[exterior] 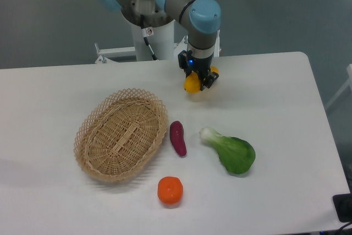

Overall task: Place the mango on the table
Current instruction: 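Carry the held mango toward the open table area beside the basket, then lower the mango onto the table surface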

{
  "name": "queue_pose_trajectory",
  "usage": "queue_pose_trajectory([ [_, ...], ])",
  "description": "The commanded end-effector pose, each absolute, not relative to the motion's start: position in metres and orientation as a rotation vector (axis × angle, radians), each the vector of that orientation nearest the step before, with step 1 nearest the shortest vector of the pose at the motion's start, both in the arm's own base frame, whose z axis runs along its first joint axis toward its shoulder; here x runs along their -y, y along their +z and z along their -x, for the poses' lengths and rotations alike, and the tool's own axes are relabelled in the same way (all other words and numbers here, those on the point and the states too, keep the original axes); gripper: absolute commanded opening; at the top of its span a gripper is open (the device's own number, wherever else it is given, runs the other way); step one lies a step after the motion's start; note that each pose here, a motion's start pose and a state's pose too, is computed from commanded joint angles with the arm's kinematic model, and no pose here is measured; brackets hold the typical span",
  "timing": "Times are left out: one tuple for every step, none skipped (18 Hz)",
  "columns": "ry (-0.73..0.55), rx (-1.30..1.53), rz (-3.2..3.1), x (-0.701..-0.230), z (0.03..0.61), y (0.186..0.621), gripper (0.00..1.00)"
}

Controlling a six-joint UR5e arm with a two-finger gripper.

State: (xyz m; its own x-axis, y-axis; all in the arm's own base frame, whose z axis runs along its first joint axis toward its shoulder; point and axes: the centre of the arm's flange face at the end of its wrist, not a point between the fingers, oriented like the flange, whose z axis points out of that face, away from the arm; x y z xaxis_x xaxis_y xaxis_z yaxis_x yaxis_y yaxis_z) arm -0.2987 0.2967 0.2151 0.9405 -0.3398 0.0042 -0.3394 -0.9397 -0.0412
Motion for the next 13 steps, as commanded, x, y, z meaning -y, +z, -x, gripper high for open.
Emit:
queue_pose_trajectory([
  [-0.022,-0.535,3.056,-0.2970,0.2995,0.2138,0.49],
  [-0.022,-0.535,3.056,-0.2974,0.3002,0.2133,0.49],
  [-0.031,-0.535,3.059,-0.2974,0.3006,0.2109,0.50],
  [-0.034,-0.535,3.058,-0.2979,0.3012,0.2102,0.51],
  [-0.035,-0.535,3.060,-0.2975,0.3007,0.2096,0.54],
  [-0.034,-0.535,3.058,-0.2979,0.3012,0.2102,0.58],
  [-0.034,-0.535,3.058,-0.2979,0.3012,0.2102,0.67],
  [-0.034,-0.535,3.058,-0.2980,0.3016,0.2106,0.89],
  [-0.036,-0.535,3.058,-0.2983,0.3006,0.2101,1.00],
  [-0.034,-0.535,3.058,-0.2985,0.3011,0.2106,1.00],
  [-0.031,-0.535,3.058,-0.2985,0.3010,0.2113,1.00],
  [-0.029,-0.530,3.058,-0.2980,0.3014,0.2119,1.00],
  [-0.018,-0.530,3.056,-0.2984,0.3022,0.2149,1.00],
])
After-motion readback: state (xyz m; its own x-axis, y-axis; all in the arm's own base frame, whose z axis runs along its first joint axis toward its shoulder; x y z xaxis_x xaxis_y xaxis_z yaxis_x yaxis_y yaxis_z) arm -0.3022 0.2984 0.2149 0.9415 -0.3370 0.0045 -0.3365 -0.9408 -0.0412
